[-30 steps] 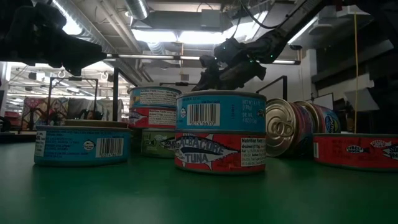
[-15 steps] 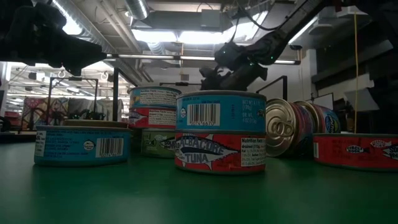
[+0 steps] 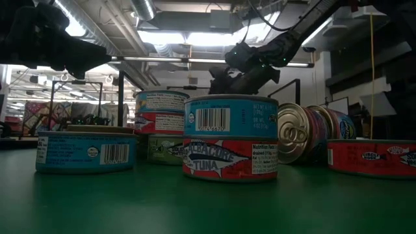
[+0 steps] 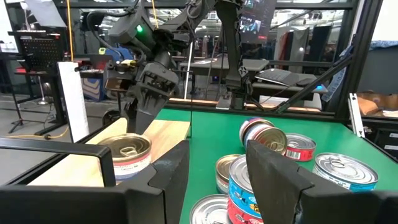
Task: Stack canned seafood by type on shelf
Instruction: Put the blue tuna can on the shelf
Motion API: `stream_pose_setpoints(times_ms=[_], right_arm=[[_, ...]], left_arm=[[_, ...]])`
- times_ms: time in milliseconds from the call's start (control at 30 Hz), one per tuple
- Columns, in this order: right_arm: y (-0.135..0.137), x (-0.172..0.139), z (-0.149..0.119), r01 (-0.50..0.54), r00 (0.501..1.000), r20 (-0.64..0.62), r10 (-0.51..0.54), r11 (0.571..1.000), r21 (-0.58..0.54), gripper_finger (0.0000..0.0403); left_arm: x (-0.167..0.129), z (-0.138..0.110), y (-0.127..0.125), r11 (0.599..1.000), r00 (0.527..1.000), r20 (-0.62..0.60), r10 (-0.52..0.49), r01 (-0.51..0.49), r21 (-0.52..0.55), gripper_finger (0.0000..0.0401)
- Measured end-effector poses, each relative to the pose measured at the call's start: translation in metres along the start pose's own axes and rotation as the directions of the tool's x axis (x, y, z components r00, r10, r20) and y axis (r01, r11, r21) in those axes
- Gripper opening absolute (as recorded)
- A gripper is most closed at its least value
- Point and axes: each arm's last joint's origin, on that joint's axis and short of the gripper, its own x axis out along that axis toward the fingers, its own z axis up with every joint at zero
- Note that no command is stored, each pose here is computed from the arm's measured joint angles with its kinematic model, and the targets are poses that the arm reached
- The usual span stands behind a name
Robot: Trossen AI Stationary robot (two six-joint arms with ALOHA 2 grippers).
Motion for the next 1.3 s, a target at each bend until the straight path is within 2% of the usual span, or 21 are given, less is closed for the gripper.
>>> stream_pose_setpoints(times_ms=[233, 600, 967, 1300], right_arm=[[0.004, -0.006, 0.002, -0.123, 0.991, -0.052, 0.121, 0.992, -0.032, 0.0308], [0.027, -0.034, 0.011, -0.146, 0.989, 0.023, 0.149, 0.982, -0.120, 0.0308], [0.066, -0.088, 0.019, -0.199, 0.964, 0.130, 0.234, 0.951, -0.235, 0.0308], [0.099, -0.147, 0.012, -0.178, 0.937, 0.197, 0.290, 0.877, -0.445, 0.0308]], left_arm=[[0.000, 0.000, 0.000, 1.000, 1.000, 0.000, 0.000, 0.000, 0.000, 0.0155], [0.000, 0.000, 0.000, 1.000, 1.000, 0.000, 0.000, 0.000, 0.000, 0.0155], [0.000, 0.000, 0.000, 1.000, 1.000, 0.002, 0.001, -0.001, 0.000, 0.0155], [-0.001, 0.020, 0.000, 0.999, 0.980, 0.197, 0.008, -0.001, -0.038, 0.0155]])
